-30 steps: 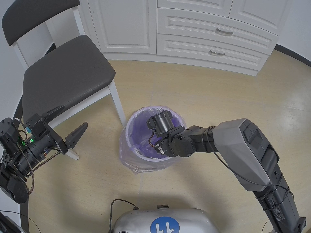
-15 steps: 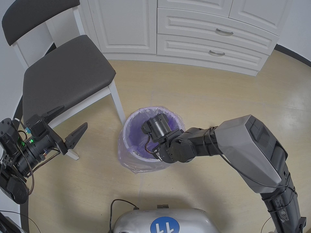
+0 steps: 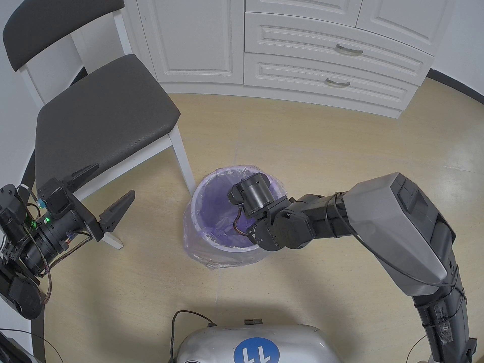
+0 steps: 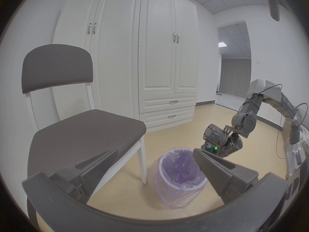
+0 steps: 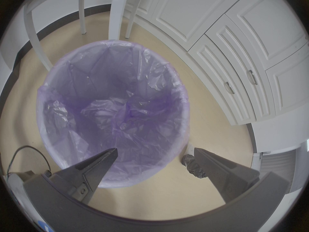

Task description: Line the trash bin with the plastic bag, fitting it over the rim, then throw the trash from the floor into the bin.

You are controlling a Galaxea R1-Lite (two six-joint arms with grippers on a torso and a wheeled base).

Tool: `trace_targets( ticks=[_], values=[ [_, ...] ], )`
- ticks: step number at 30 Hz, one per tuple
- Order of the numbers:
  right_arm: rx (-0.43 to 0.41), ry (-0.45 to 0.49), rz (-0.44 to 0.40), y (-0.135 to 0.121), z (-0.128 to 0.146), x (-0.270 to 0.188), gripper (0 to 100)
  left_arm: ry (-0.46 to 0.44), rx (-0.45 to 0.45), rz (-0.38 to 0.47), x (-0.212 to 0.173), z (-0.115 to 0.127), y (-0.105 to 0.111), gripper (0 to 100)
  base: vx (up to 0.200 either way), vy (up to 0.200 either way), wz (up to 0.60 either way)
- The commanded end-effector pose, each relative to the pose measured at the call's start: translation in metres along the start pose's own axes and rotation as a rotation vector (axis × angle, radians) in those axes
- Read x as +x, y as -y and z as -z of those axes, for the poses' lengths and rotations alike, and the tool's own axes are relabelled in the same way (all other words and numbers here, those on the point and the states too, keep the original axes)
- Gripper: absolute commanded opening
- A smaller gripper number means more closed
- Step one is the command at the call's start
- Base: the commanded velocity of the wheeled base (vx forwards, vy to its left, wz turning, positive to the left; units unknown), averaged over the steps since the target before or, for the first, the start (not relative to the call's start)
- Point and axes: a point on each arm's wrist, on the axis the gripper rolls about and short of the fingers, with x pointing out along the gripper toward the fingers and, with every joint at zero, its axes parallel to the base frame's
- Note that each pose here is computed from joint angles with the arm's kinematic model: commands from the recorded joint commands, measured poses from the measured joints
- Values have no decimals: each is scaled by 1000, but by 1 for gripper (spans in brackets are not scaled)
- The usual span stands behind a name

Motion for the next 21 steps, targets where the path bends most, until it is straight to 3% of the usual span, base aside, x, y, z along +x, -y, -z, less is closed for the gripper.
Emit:
trace_targets(
  ticks=[1,5,8,10,13,17,21],
  values=[
    [-49,-29,-12,7,12,-21,100,3,2,-1,-2,-1,1,100,0,0,0],
    [10,10,-9,17,2,-33,100,-27,-14,9,-1,6,3,100,0,0,0],
    [76,34,-9,30,-4,-45,100,-100,-48,26,8,27,3,100,0,0,0],
    [135,30,-8,46,0,-54,100,-217,-77,44,26,67,0,100,0,0,0],
    [178,-2,-23,70,17,-65,100,-319,-73,55,49,115,-4,100,0,0,0],
    [290,62,-50,92,33,-75,100,-390,-74,2,60,143,-5,100,0,0,0],
    [410,156,-30,109,55,-58,100,-462,-60,-81,75,168,3,100,0,0,0]
  ],
)
